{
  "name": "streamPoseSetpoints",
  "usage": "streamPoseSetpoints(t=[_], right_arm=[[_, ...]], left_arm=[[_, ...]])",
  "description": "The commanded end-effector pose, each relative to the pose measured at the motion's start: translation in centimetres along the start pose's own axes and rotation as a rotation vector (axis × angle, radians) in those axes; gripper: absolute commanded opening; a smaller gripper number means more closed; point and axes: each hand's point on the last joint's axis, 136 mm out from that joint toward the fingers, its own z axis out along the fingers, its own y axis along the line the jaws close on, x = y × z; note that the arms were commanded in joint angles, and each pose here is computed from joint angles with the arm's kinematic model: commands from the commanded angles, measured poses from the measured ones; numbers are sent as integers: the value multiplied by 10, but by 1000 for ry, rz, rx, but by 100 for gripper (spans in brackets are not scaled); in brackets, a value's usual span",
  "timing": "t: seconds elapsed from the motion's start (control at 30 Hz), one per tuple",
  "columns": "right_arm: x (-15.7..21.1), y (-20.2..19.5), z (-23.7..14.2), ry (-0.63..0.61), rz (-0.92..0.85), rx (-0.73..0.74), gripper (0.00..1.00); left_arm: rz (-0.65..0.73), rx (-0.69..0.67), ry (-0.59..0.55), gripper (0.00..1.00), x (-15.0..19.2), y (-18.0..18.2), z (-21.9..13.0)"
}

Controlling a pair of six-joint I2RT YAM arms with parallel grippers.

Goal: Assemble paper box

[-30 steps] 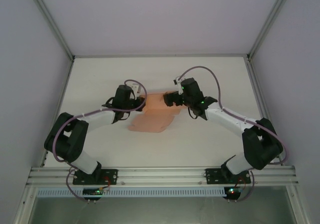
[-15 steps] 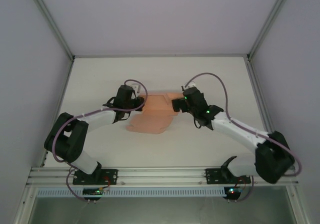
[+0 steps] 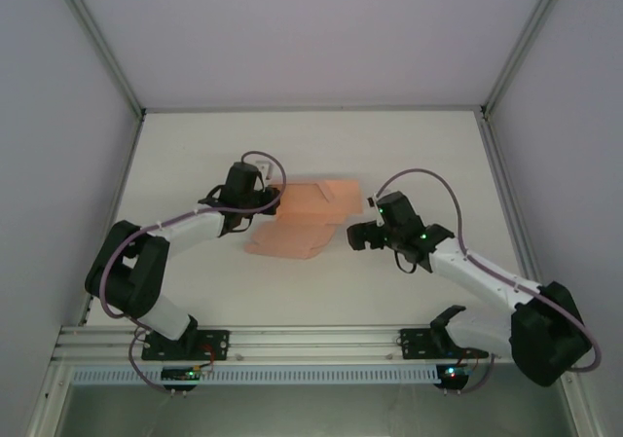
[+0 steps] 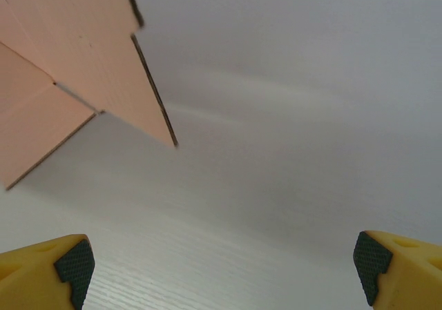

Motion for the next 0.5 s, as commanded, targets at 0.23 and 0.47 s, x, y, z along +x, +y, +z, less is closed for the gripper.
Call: streamPoseSetpoints(t=[0.23, 0.47], right_arm=[[-51, 23, 20, -33, -88, -65, 99], [-68, 32, 34, -48, -111, -87, 99]], left_arm=[[96, 122, 41, 1, 3, -26, 0], [109, 139, 61, 1, 6, -33, 10]])
